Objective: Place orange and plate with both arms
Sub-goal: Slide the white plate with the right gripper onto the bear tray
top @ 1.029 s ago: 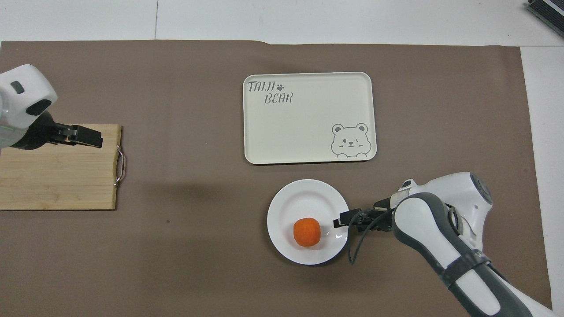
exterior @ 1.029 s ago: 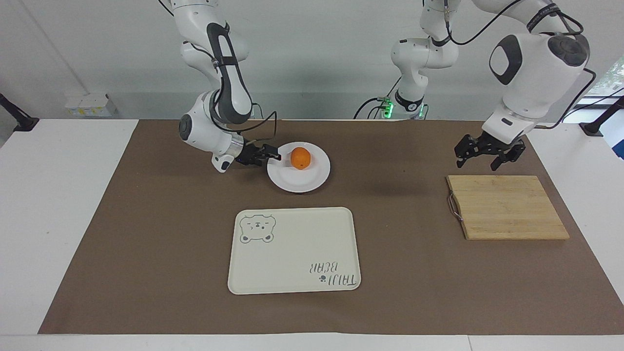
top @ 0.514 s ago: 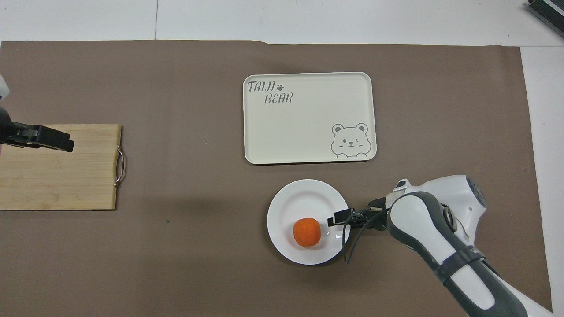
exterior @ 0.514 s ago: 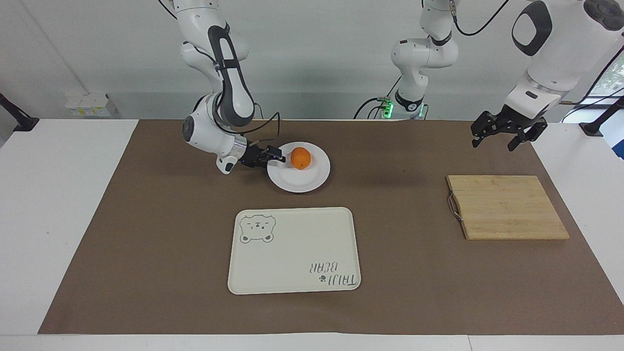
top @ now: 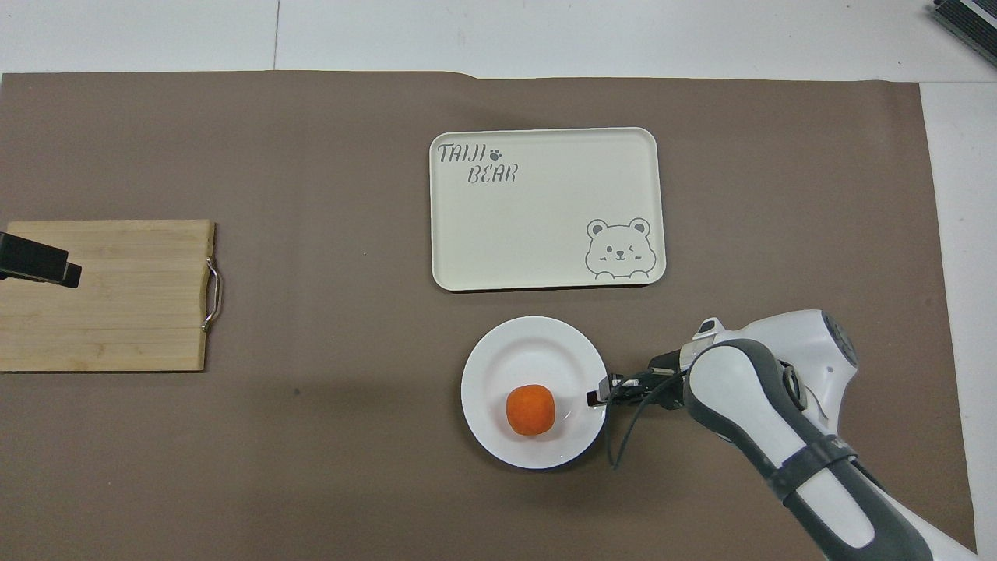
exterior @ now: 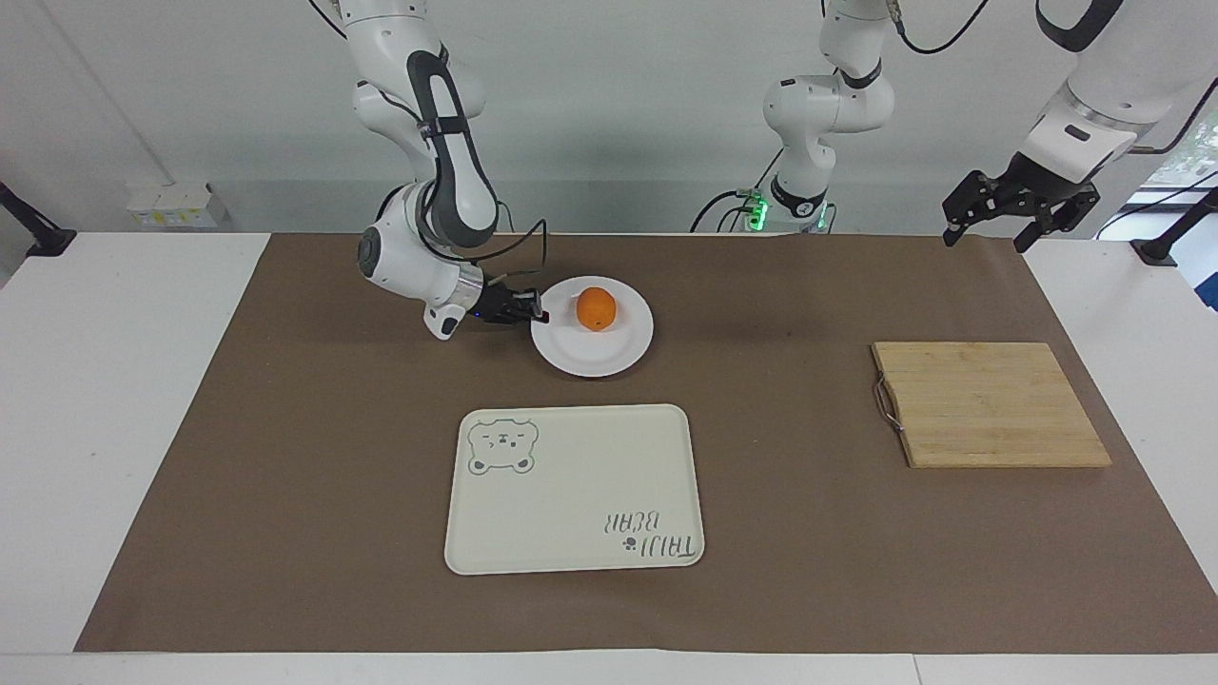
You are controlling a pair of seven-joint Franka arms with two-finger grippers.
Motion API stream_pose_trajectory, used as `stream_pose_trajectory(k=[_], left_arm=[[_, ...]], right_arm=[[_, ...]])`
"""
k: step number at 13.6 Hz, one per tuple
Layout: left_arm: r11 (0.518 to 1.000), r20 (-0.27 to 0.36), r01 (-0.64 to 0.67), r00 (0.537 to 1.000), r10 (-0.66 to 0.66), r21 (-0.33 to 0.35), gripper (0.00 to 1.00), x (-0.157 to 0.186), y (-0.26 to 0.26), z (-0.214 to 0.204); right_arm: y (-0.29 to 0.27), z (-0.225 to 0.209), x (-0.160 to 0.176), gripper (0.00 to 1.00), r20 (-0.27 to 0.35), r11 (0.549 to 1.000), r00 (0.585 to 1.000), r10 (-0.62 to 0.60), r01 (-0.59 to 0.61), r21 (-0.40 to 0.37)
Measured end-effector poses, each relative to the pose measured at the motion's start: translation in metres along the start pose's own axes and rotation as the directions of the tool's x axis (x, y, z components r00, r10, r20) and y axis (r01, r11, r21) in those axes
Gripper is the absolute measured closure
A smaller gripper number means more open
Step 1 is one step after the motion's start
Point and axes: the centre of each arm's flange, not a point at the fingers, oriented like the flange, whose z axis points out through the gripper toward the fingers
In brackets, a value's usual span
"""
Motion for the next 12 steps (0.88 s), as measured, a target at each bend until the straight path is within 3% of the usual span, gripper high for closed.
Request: stream_pose_trajectory(k=[3, 12], left_arm=[[1.0, -0.002, -0.001, 1.0, 0.001, 0.0, 0.0, -0.001, 0.001, -0.001], [1.0, -0.002, -0.01, 1.0, 0.01, 0.001, 0.0, 0.0, 0.006, -0.001]], right_arm=[[-0.009, -0.007, 0.003, 0.93, 0.02, 0.999, 1.0, -0.02, 0.02, 0.027], [-0.001, -0.028, 0.016, 0.95, 0.015, 0.99, 0.993, -0.119, 0.118, 0.072]])
